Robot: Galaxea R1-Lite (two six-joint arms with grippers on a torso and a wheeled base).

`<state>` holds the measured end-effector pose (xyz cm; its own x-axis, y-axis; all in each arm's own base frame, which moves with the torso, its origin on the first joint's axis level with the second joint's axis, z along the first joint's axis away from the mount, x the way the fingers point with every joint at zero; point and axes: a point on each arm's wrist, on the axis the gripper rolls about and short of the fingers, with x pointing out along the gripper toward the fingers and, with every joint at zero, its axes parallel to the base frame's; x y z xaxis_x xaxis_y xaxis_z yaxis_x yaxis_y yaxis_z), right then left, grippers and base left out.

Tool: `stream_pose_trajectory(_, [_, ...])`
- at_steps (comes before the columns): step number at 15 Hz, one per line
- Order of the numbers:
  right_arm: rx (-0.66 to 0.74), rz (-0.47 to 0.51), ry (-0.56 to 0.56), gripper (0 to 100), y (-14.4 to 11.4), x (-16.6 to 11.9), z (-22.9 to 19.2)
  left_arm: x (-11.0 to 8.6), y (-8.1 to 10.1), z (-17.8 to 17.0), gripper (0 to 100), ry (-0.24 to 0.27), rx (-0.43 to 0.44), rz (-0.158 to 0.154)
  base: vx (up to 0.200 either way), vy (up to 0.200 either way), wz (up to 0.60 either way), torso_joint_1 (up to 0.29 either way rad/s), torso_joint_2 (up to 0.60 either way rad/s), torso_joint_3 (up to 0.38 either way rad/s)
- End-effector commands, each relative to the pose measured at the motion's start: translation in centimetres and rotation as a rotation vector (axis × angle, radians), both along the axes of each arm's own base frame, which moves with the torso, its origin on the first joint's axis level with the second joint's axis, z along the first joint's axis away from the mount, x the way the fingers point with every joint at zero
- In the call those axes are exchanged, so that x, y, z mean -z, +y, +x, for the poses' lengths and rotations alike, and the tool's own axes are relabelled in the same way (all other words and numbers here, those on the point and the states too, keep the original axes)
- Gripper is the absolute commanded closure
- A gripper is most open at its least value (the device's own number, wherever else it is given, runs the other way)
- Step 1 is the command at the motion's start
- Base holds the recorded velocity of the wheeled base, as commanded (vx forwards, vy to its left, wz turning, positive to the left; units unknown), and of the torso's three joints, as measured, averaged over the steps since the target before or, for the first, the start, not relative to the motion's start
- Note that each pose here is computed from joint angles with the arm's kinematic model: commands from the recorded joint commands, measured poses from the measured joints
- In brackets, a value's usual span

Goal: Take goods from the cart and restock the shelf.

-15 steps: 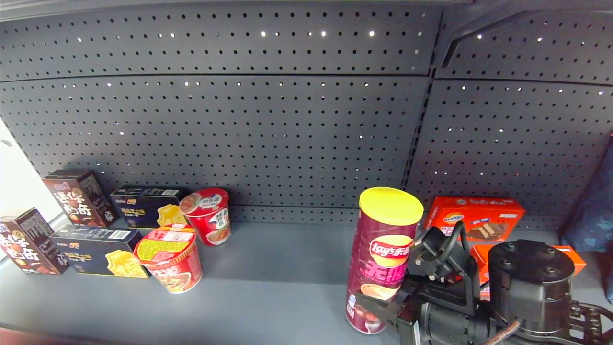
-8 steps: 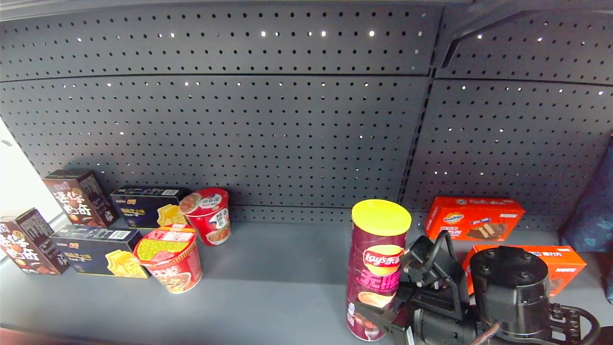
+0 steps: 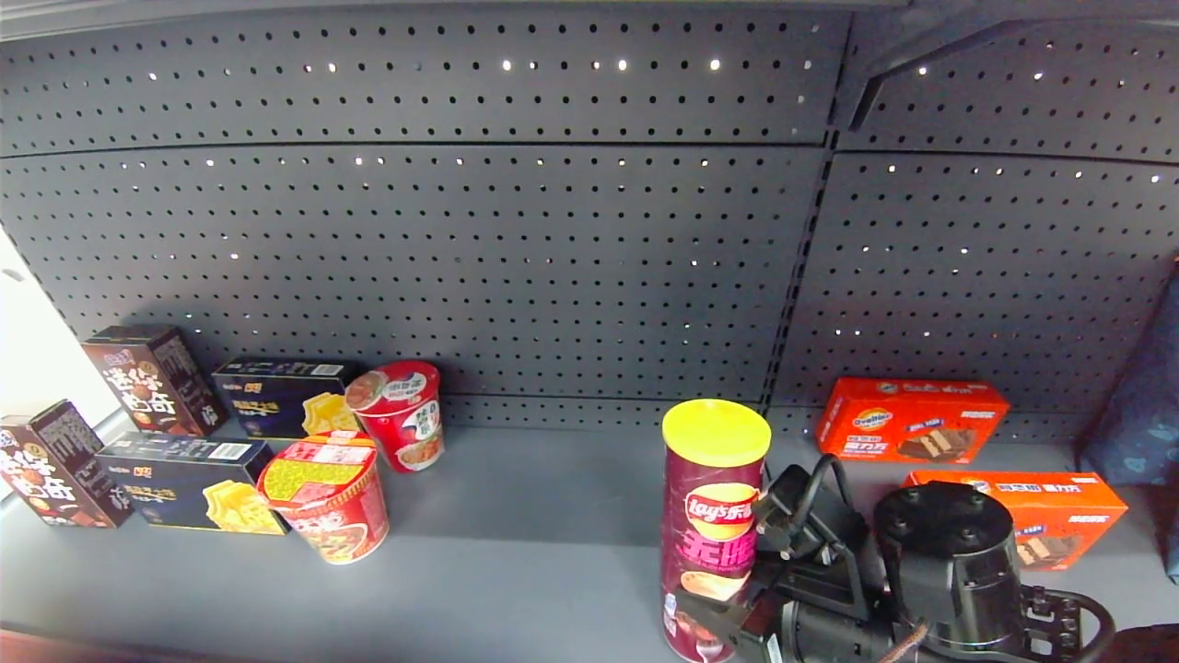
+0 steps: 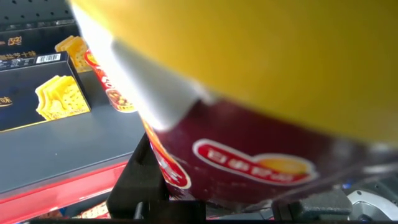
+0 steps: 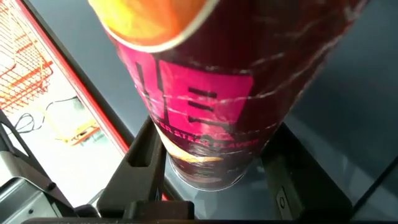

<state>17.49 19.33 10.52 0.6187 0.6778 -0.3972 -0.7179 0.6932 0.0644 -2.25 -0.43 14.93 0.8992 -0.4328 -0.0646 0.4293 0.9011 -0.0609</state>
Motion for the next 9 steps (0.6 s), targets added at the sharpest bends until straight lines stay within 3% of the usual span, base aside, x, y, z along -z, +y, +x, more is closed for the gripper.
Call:
stream_pose_trajectory(1, [0.002, -0.009, 0.010, 100, 0.2, 0.4, 0.2, 0.2, 0.0, 0.0, 100, 0.006, 0.000, 0.000, 0.000, 0.000, 0.00, 0.000, 0.00, 0.000])
stream_pose_trajectory(2, [-0.001, -0.015, 0.015, 0, 0.3, 0.6, 0.3, 0.2, 0.0, 0.0, 100, 0.007, 0.000, 0.001, 0.000, 0.000, 0.00, 0.000, 0.00, 0.000])
stream_pose_trajectory(9, [-0.004, 0.008, -0.010, 0, -0.4, -0.3, -0.6, 0.6, 0.0, 0.1, 100, 0.019, 0.003, 0.002, 0.000, 0.000, 0.00, 0.000, 0.00, 0.000])
